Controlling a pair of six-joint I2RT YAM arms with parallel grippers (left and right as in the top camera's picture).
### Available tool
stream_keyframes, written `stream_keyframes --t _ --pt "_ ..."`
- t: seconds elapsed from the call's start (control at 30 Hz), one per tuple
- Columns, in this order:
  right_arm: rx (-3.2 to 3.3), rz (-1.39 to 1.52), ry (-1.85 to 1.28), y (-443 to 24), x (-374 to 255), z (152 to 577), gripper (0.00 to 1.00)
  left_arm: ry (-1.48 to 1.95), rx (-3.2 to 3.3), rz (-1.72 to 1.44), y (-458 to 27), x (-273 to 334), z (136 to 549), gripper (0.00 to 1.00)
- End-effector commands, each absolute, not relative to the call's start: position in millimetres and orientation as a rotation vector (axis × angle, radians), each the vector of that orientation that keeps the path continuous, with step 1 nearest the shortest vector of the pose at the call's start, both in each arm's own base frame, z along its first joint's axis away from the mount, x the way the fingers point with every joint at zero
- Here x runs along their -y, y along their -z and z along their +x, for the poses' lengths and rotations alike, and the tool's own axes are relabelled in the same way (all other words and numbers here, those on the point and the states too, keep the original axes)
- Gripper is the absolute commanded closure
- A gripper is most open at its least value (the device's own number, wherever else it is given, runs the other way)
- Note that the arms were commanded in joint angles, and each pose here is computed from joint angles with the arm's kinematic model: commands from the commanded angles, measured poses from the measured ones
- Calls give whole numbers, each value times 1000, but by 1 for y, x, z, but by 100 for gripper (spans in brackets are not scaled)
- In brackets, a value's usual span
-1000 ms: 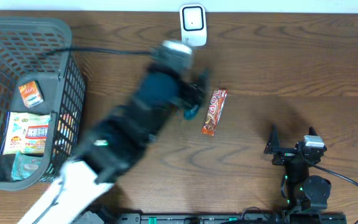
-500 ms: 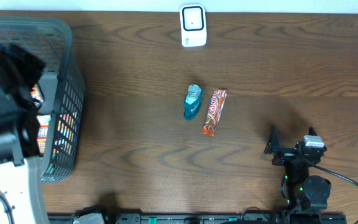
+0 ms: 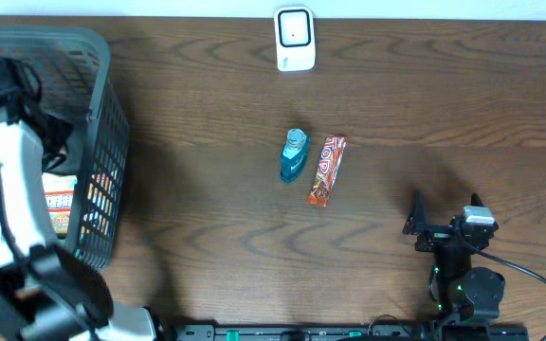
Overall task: Scan the item barcode
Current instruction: 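Reach the left gripper into the basket and grasp the yellow snack bag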
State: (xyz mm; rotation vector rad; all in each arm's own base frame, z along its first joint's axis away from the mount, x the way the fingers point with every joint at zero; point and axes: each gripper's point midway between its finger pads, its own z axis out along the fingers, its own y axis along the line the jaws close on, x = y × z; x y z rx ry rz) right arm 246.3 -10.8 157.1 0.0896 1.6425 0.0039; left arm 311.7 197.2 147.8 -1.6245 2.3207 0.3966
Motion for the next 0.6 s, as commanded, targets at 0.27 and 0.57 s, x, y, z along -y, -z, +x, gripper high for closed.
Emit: stream_keyframes --t 0.27,0.57 --pt "-1641 90 16 -157 14 246 1 -507 -2480 -1822 -61 -200 301 7" --pt "-1641 90 16 -157 14 246 1 -367 -2566 -1898 -14 -185 310 2"
